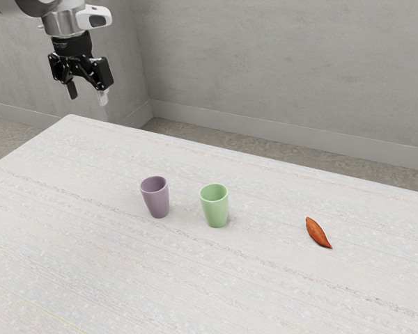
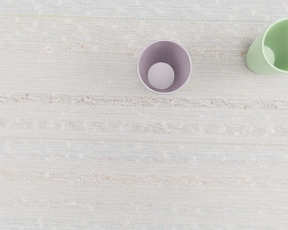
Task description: Place the left cup onto the right cup
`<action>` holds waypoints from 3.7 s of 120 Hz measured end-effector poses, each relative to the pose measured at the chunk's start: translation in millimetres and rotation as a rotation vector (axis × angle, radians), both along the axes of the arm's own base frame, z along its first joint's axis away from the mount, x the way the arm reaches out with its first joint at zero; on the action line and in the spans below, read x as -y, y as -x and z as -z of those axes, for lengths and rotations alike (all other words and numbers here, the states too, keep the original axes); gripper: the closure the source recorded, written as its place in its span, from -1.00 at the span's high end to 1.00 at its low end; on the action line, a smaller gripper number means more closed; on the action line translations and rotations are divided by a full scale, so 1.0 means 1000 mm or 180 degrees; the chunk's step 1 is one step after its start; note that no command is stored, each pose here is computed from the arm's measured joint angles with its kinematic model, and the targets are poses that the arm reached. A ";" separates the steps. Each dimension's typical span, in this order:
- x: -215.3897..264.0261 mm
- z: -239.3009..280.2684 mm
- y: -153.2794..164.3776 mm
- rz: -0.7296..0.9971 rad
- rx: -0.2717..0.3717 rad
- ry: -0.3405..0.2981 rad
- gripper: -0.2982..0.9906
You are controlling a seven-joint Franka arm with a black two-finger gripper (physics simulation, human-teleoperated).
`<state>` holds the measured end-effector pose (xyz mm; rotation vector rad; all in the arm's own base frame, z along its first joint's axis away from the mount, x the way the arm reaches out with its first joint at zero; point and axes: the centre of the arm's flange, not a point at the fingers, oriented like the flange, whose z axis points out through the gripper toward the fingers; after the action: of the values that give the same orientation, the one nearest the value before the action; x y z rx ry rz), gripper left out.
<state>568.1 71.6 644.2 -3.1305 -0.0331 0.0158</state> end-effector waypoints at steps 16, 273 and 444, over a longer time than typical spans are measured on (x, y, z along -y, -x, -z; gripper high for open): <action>-0.001 0.002 -0.001 -0.0014 0.0003 -0.0001 0.50; -0.019 0.275 -0.107 0.0087 -0.0401 0.0074 0.50; -0.021 0.326 -0.127 -0.0091 -0.0396 0.0089 -0.16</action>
<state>695.1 92.6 318.4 -3.1493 -0.0770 0.2129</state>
